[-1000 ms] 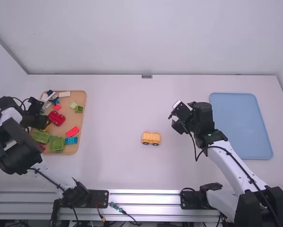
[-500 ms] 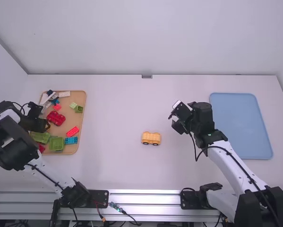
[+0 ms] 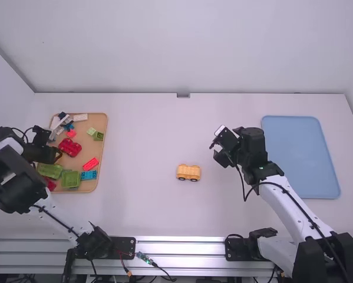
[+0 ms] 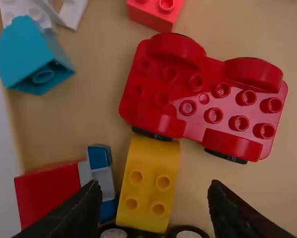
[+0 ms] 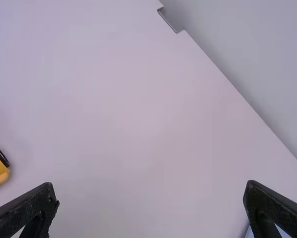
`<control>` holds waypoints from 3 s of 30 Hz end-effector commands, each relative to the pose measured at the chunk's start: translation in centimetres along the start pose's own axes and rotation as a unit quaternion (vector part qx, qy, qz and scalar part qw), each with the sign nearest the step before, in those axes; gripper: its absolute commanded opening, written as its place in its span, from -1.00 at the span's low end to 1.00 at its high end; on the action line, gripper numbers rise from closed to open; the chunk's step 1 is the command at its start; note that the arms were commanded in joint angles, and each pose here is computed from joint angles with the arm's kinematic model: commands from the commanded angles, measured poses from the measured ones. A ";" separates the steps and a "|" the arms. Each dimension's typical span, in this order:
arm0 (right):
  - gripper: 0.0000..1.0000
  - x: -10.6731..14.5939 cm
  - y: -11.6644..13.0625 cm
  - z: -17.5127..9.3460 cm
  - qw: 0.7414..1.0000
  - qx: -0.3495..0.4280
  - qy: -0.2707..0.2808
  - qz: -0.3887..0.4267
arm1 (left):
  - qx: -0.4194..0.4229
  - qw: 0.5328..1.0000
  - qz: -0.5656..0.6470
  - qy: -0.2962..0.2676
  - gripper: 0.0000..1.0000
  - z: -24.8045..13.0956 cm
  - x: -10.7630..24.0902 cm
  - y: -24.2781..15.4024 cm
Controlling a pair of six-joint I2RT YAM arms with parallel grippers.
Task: Assemble lego blocks to make yellow taxi
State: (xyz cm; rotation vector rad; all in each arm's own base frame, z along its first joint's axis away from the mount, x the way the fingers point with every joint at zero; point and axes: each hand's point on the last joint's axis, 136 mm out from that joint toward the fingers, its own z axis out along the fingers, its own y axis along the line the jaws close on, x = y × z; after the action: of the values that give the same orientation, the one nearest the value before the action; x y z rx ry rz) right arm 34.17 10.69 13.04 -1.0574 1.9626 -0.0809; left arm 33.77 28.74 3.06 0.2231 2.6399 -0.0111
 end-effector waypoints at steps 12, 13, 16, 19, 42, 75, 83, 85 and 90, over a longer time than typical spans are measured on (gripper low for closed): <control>0.98 -0.1 0.1 -0.2 1.000 -0.002 -0.004 0.004 | 0.032 0.999 -0.006 0.021 0.11 3.1 2.0 -1.0; 0.98 -0.1 0.1 -0.2 1.000 -0.002 -0.004 0.003 | 0.026 0.999 -0.006 0.028 0.10 3.1 2.3 -0.8; 0.98 0.0 0.1 -0.2 1.000 -0.001 -0.004 0.003 | 0.014 0.999 -0.016 0.040 0.08 3.1 2.7 -0.3; 0.98 0.0 0.1 -0.2 1.000 -0.001 -0.004 0.002 | 0.009 0.999 -0.014 0.050 0.05 3.2 2.8 -0.3; 0.98 0.0 0.2 -0.2 1.000 -0.002 -0.002 0.004 | -0.019 0.996 -0.003 0.086 -0.48 3.6 2.8 -0.1; 0.98 -1.8 0.2 -0.3 0.999 -0.012 -0.046 -0.002 | 0.079 0.988 -0.135 -0.007 -0.96 -3.7 -15.1 -6.7; 0.98 -1.6 0.4 -0.3 0.999 -0.015 -0.043 0.000 | 0.048 0.990 -0.122 -0.042 -0.96 -3.3 -19.1 -11.7; 0.98 -1.6 0.4 -0.3 0.999 -0.016 -0.043 0.000 | 0.049 0.991 -0.107 -0.063 -0.96 -3.7 -19.1 -13.4; 0.98 -1.6 0.4 -0.3 0.999 -0.017 -0.042 0.020 | 0.026 0.993 -0.078 -0.082 -0.96 -3.7 -17.5 -16.7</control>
State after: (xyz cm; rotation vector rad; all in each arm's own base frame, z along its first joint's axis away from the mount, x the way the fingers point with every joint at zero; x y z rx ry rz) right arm 34.35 11.95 14.04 -1.0507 1.9053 -0.0049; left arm 45.49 10.69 13.31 0.0435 2.4865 -0.1541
